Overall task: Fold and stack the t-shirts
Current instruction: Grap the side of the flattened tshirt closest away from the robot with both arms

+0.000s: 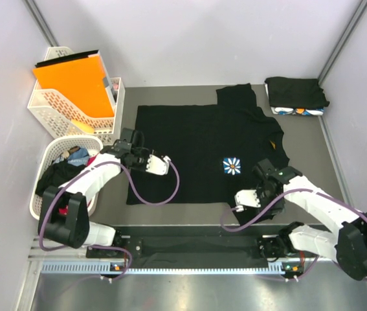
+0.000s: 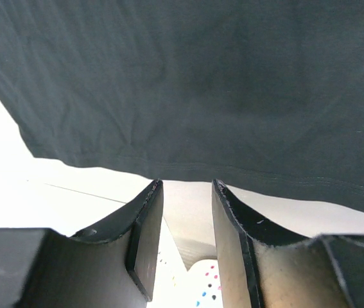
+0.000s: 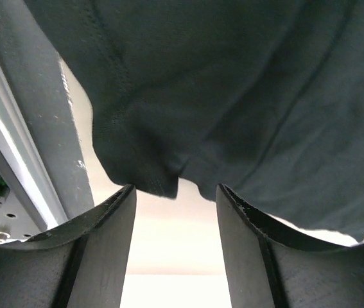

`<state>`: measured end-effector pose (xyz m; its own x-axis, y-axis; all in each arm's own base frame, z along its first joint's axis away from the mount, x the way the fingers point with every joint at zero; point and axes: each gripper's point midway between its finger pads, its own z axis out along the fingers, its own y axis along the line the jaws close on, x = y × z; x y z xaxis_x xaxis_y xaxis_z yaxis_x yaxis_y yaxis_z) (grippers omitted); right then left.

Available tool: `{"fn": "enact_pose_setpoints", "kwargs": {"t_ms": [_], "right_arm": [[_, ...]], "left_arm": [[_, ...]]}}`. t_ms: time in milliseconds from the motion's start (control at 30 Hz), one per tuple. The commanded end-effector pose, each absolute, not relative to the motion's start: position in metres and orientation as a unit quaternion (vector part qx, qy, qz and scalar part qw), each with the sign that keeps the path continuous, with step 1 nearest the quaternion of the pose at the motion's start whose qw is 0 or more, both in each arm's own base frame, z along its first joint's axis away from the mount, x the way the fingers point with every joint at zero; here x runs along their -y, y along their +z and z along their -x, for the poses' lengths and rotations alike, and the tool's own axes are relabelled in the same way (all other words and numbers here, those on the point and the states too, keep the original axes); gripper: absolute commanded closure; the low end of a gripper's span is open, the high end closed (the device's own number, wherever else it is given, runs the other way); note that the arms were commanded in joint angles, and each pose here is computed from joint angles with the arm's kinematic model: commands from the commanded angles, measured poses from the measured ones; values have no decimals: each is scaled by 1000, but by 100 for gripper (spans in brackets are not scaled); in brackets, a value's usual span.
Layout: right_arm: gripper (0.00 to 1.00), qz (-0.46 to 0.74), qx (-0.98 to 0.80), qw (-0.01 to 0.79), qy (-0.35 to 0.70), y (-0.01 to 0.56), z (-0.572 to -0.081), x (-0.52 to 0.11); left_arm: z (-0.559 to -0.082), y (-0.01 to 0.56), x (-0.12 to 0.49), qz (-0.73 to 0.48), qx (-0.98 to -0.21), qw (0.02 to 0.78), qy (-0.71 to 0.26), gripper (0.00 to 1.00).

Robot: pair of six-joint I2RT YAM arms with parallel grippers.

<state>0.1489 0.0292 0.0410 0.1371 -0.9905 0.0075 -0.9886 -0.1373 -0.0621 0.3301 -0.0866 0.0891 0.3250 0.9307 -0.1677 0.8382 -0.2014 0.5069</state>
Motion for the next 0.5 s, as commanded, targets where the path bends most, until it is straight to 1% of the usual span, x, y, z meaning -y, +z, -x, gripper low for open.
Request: {"fn": "enact_pose_setpoints", "kwargs": {"t_ms": [0,267,333,467], "right_arm": [[47,753,-655,51,-20,42,-152,-42],[48,753,-656,39,-15,42,-137,-36],[48,754,-656,45,-4,46,-133,-39],[48,761,-647,48,-14,50,-130,-34]], "left_arm": [[-342,103,95,-776,-559,279,91,59],[-345,102,95,-777,-559,276,92,59],[-346,103,95,-777,-558,277,93,59],[-348,100,95,-779,-558,271,94,59]]}}
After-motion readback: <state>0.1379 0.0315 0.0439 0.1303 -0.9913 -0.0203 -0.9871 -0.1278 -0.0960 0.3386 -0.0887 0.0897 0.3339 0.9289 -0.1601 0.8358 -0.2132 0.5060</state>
